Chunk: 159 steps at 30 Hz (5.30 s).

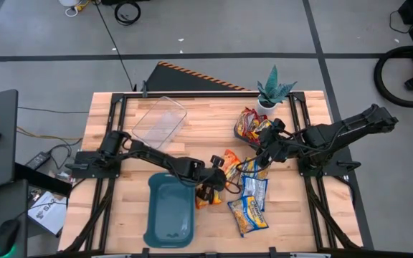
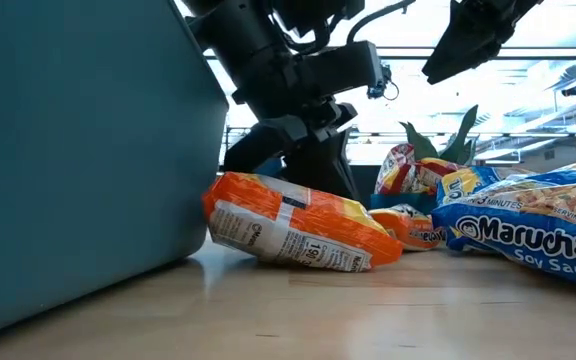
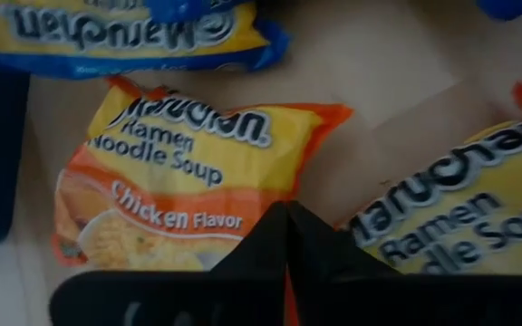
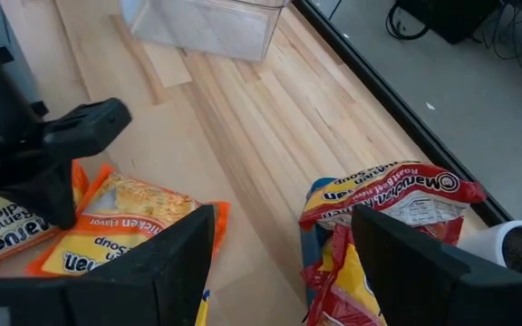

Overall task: Sort Maruchan noodles
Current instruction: Put the top orange noodle pack into the transparent bin, then put the orange noodle pack into the transparent bin

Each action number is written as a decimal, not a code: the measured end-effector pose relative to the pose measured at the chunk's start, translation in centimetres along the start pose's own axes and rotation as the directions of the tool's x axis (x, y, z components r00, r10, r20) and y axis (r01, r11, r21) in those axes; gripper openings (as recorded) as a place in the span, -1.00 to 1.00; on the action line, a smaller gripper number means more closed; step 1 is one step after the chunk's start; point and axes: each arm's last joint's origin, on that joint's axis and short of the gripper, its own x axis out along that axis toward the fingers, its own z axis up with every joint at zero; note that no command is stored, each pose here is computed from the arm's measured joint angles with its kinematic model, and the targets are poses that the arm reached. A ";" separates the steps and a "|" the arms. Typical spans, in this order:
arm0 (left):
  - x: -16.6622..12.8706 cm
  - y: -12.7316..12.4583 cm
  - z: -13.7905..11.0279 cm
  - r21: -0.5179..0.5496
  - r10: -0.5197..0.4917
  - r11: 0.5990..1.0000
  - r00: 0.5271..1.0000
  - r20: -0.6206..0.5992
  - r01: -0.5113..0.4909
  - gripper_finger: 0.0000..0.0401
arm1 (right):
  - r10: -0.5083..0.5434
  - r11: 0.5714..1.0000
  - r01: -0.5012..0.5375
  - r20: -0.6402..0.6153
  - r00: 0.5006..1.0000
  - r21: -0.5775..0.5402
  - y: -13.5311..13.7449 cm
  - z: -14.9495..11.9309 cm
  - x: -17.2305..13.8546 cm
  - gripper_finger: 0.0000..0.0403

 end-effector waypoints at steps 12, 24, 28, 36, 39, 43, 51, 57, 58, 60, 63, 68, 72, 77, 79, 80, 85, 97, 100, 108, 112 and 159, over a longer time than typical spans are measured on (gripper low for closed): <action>-1.7 1.1 0.1 0.031 0.009 0.999 1.000 -0.005 -0.009 -0.99 | 0.016 1.000 -0.016 -0.009 1.000 -0.005 0.1 0.0 0.0 0.26; -0.2 -0.2 0.6 0.055 -0.030 0.998 0.998 0.059 0.027 -0.07 | 0.013 1.000 -0.013 -0.001 1.000 -0.004 0.0 -0.1 0.3 0.23; 1.4 -0.6 0.3 0.071 0.044 0.996 0.998 0.041 -0.047 0.07 | 0.012 1.000 -0.012 0.005 1.000 0.005 -0.1 0.1 0.4 0.23; 1.6 -0.6 0.0 0.100 0.076 0.992 0.997 0.011 -0.077 -0.26 | 0.036 0.999 -0.036 -0.002 0.999 0.005 0.0 0.1 0.4 0.23; 1.7 -0.6 -0.1 0.110 0.074 0.991 0.997 0.004 -0.074 -0.48 | 0.036 0.999 -0.036 -0.002 0.999 0.005 0.0 0.1 0.4 0.23; 1.8 -0.5 -0.2 0.112 0.072 0.991 0.997 -0.006 -0.070 -0.75 | 0.037 0.999 -0.037 -0.001 0.999 0.004 0.0 0.1 0.4 0.23; 1.7 -0.6 -0.3 0.110 0.068 0.992 0.998 -0.017 -0.066 -0.97 | 0.043 0.999 -0.043 -0.003 0.999 0.009 0.1 0.1 0.4 0.23; -0.2 0.8 0.2 0.085 0.087 0.993 0.996 0.008 -0.087 -0.98 | 0.043 0.999 -0.043 -0.004 0.999 0.007 0.1 0.1 0.4 0.23; -0.6 1.2 0.2 0.078 0.093 0.993 0.996 0.012 -0.094 -0.98 | 0.043 0.999 -0.043 -0.004 0.999 0.007 0.1 0.1 0.4 0.23; -1.5 2.0 0.2 0.067 0.103 0.992 0.995 0.008 -0.103 -0.99 | 0.043 0.999 -0.043 -0.004 0.999 0.007 0.1 0.1 0.4 0.23; -3.5 3.6 0.3 0.036 0.121 0.992 0.993 0.013 -0.122 -0.99 | 0.043 0.999 -0.043 -0.004 0.999 0.007 0.1 0.1 0.4 0.23; -7.3 6.8 -0.5 -0.001 0.156 0.988 0.988 -0.009 -0.156 -0.99 | 0.041 0.999 -0.041 -0.003 0.999 0.001 0.0 0.1 0.4 0.23; -10.9 9.3 -1.3 -0.045 0.199 0.979 0.980 -0.005 -0.199 -0.99 | 0.039 0.999 -0.039 0.000 0.999 -0.006 0.0 0.1 0.4 0.23; -15.3 11.3 -2.8 -0.083 0.225 0.970 0.974 -0.023 -0.226 -1.00 | 0.038 0.999 -0.038 0.002 0.999 -0.006 0.0 0.1 0.4 0.23; -17.0 11.9 -3.6 -0.096 0.233 0.967 0.972 -0.039 -0.236 -1.00 | 0.038 0.999 -0.038 0.002 0.999 -0.008 0.0 0.1 0.4 0.23; -18.0 12.3 -3.9 -0.107 0.244 0.963 0.969 -0.037 -0.247 -1.00 | 0.038 0.999 -0.038 0.002 0.999 -0.010 0.0 0.1 0.4 0.23; -21.7 14.0 -6.1 -0.111 0.291 0.948 0.954 -0.065 -0.297 -1.00 | 0.022 0.999 -0.022 0.013 1.000 -0.035 0.0 0.2 0.4 0.23; -24.9 17.8 -11.8 -0.055 0.325 0.936 0.912 -0.249 -0.348 -1.00 | 0.031 0.998 -0.030 0.033 0.999 -0.053 0.1 0.4 0.4 0.23; -24.8 18.8 -12.9 -0.050 0.299 0.946 0.921 -0.248 -0.320 -1.00 | 0.033 0.998 -0.031 0.038 0.999 -0.061 0.1 0.5 0.4 0.23; -22.1 18.9 -17.6 0.054 0.211 0.977 0.908 -0.362 -0.206 -1.00 | 0.044 0.997 -0.042 0.039 0.998 -0.057 0.2 0.5 0.4 0.23; -20.9 18.8 -19.0 0.160 0.228 0.971 0.897 -0.379 -0.179 -1.00 | 0.045 0.998 -0.043 0.037 0.998 -0.052 0.1 0.6 0.6 0.23; -14.4 9.9 -5.7 -0.462 -0.154 0.880 0.987 -0.053 0.113 -0.33 | 0.069 0.997 -0.069 0.027 0.997 -0.018 -1.0 1.4 1.5 0.23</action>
